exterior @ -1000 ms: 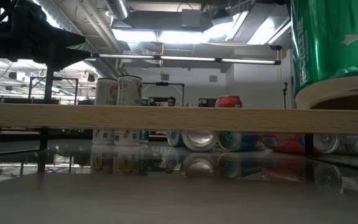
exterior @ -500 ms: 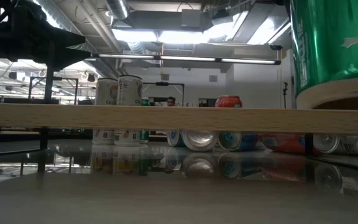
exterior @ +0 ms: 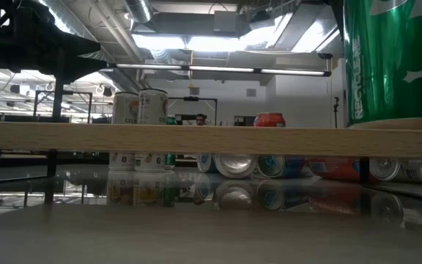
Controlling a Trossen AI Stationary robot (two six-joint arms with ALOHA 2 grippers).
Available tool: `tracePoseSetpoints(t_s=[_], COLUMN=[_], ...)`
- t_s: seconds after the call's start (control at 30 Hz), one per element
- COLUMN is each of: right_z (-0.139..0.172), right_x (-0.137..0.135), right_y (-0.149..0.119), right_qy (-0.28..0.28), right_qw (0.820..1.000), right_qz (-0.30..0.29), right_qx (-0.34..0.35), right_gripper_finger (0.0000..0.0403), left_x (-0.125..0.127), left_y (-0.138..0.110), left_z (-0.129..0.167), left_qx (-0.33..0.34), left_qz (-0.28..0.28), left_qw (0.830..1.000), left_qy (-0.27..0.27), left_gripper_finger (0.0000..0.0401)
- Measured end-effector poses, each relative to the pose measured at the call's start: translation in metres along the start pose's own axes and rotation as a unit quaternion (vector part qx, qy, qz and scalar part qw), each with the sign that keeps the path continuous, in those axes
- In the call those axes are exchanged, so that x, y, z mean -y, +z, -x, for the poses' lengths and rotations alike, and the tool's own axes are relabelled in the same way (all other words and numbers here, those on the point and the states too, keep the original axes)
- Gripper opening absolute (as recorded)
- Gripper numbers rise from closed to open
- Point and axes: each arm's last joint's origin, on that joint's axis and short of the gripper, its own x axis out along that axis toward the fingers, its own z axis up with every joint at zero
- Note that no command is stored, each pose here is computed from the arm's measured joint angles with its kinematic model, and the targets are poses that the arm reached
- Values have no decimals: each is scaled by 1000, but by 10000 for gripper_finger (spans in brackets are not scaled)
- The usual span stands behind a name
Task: Place canned beverage on shelf
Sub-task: Put the top right green soda can on the shelf, then put the top green soda can on the shelf aligned with the other green soda can
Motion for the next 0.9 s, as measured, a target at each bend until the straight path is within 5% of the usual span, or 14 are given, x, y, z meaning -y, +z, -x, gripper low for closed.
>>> tracePoseSetpoints(t_s=[0.47,0.9], right_z=[35,103], right_x=[-1,11], right_y=[4,-26], right_qy=[-17,-133], right_qw=[1000,988], right_qz=[-5,-14], right_qx=[16,74], right_gripper_finger=[367,367], left_x=[0,-3], left_y=[3,31], left_z=[0,1], left_qx=[13,70], left_qz=[43,120], left_qw=[999,990], left_qy=[0,39], left_gripper_finger=[354,354])
